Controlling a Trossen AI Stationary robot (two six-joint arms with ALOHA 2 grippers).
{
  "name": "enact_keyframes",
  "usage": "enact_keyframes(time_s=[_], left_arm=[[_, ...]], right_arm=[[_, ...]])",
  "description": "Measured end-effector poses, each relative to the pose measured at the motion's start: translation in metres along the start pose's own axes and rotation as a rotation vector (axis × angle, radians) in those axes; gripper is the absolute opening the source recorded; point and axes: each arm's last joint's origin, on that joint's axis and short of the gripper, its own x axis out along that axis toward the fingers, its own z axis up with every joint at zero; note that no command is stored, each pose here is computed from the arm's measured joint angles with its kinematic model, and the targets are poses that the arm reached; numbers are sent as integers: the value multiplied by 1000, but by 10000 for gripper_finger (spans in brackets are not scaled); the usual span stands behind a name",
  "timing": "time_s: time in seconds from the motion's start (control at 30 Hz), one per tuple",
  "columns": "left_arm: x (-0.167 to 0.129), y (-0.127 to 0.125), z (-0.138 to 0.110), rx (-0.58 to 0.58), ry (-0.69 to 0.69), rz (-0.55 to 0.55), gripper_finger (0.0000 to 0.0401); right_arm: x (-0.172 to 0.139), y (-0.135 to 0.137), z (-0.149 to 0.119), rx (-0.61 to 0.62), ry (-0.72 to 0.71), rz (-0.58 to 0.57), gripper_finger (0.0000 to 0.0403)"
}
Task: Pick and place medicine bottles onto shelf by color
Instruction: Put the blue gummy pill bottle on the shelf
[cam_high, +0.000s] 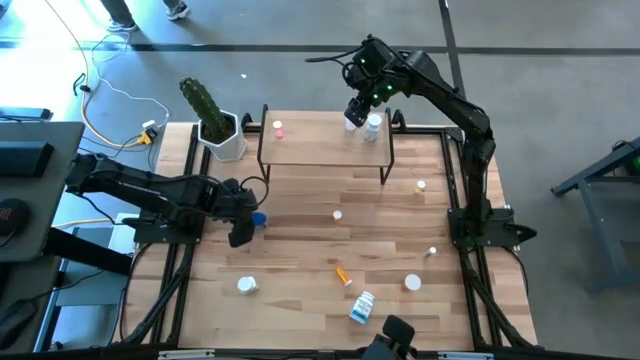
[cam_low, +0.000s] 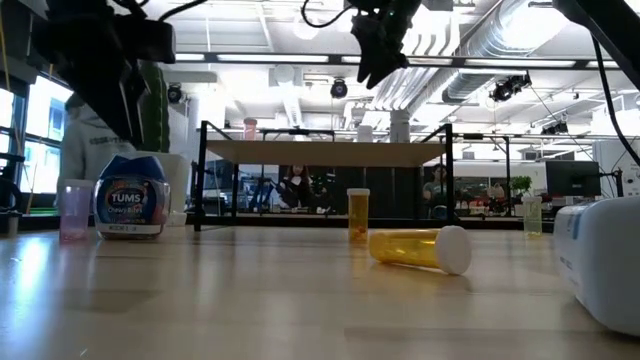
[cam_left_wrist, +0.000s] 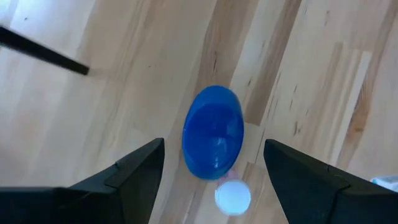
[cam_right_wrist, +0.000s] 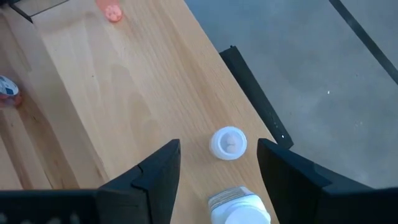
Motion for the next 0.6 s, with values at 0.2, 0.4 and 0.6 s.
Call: enact_keyframes(time_s=[0.2, 0.4, 0.6], left_arm=[[14, -2, 4, 30, 35, 24, 266], [30, -1, 11, 59, 87, 25, 266], [44, 2, 14, 57, 162, 5, 266]], right_arm=[[0, 0, 0, 1, -3, 0, 204], [0, 0, 0, 1, -3, 0, 204], [0, 0, 0, 0, -3, 0, 204]])
